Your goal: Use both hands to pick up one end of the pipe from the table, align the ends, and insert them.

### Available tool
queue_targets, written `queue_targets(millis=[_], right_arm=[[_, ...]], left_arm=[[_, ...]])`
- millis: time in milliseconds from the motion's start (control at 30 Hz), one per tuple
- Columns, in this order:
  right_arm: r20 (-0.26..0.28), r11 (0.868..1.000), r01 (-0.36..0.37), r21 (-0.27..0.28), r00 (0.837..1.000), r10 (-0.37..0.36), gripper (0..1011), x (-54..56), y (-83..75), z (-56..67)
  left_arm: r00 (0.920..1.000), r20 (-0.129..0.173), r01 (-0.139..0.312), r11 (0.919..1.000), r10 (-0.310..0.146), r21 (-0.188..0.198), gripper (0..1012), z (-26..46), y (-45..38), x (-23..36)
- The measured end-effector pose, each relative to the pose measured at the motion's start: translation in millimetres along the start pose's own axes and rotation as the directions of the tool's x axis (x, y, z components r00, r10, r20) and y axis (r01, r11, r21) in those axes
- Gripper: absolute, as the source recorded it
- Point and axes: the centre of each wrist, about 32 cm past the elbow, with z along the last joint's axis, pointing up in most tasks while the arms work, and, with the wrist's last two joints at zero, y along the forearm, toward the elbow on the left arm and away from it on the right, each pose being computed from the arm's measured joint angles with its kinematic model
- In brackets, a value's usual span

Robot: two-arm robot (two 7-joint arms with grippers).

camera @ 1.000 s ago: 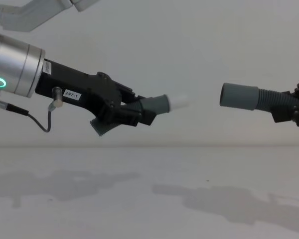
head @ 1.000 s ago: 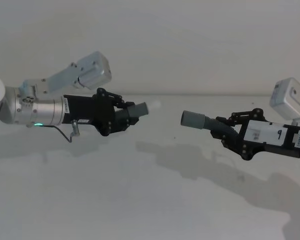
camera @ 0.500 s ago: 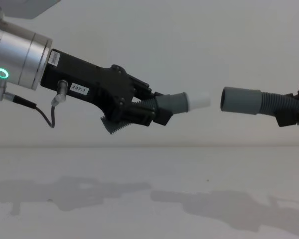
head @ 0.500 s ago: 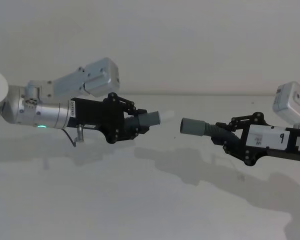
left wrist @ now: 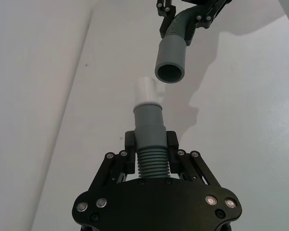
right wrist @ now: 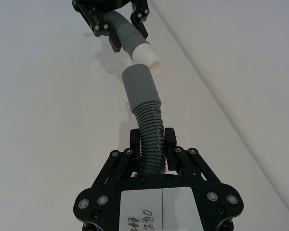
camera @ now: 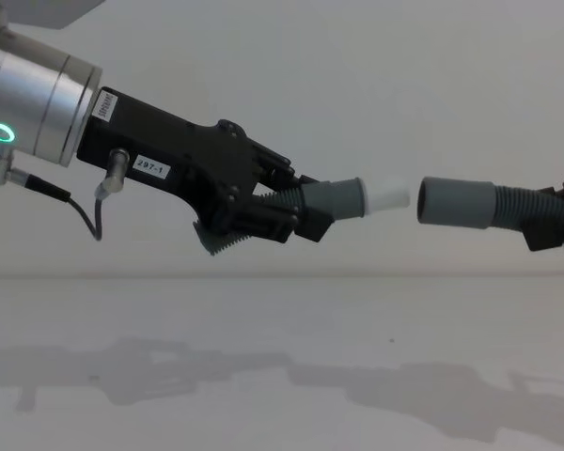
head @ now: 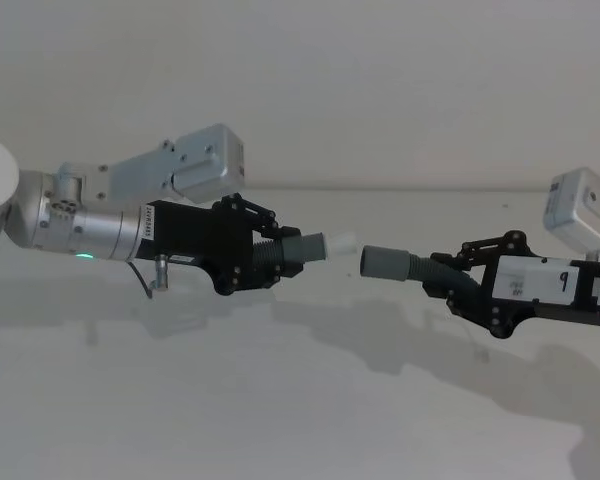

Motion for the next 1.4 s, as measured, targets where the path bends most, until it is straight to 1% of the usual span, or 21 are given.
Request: queue_targets(millis=[300,1067,1400], right_arm=[[-0.010,1.000,-0.004,-0.012,1.000,0.004,282,1.6,0.6,-1.0],[-0.015,1.000,-0.003,-0.021,1.000,0.003,282,9.8,-0.6,2.1],[-0.014,1.000,-0.011,-0.019,1.000,0.011,282,12.0,0.4,3.0]], left_arm=[[0.9999,0.009,0.011,0.9999,-0.011,-0.004,368,0.2,-1.3,-0.1],[0.9994,0.001,0.034,0.9992,-0.034,-0.020,368,-2.2,-7.3,-1.2],[0.9992,0.003,0.039,0.9989,-0.039,-0.025,368,-2.3,-9.1,-0.6]])
